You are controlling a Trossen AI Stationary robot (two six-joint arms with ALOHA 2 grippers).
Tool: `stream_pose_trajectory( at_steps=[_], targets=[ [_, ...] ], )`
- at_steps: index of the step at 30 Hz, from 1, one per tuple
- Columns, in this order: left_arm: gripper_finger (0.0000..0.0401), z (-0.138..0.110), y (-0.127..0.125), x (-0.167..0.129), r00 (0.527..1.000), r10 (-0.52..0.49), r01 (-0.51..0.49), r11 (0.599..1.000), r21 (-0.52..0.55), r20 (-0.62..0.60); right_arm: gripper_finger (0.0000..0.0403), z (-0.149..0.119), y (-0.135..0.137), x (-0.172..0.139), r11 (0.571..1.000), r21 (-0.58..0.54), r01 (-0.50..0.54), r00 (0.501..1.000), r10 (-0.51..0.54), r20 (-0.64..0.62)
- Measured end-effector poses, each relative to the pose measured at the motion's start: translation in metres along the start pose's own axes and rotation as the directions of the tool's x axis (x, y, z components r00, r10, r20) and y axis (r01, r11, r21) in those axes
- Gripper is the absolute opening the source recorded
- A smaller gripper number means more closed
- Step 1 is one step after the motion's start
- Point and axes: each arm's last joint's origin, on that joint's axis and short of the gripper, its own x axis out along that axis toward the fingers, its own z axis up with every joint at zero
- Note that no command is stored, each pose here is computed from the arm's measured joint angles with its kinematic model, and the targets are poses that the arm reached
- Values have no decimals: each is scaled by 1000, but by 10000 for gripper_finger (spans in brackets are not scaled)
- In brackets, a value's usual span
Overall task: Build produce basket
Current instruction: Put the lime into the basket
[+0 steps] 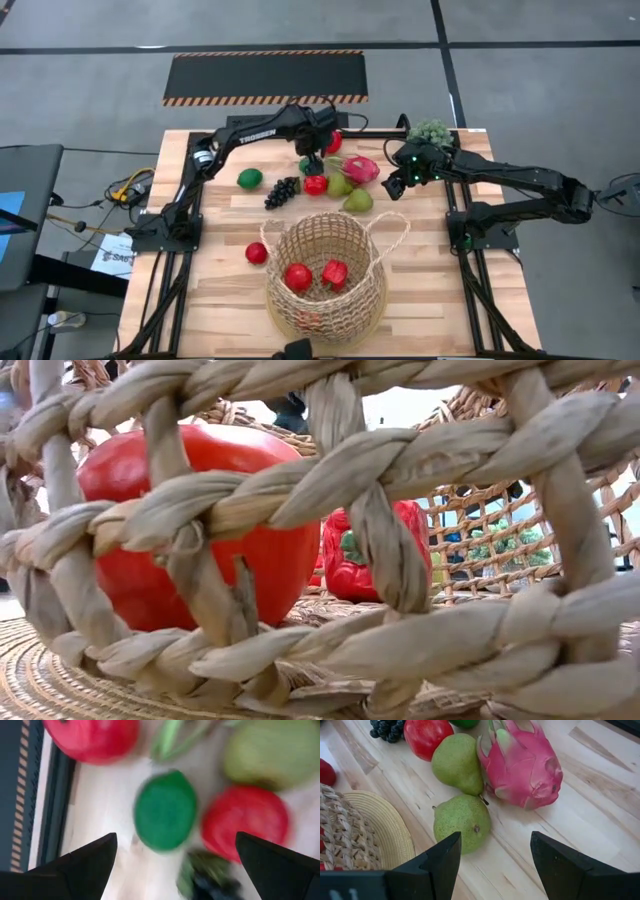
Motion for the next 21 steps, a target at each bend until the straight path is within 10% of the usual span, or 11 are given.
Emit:
stream_pose_trajectory(
  at_steps=[11,21],
  targets=[
    [391,-50,45,-62,961,-99,117,991,-57,257,260,0,1,0,1000,-3,-5,1000,5,0],
    [391,-121,52,-21,946,-61,77,996,-38,317,260,2,0,0,1000,26,-5,1000,5,15]
  ],
)
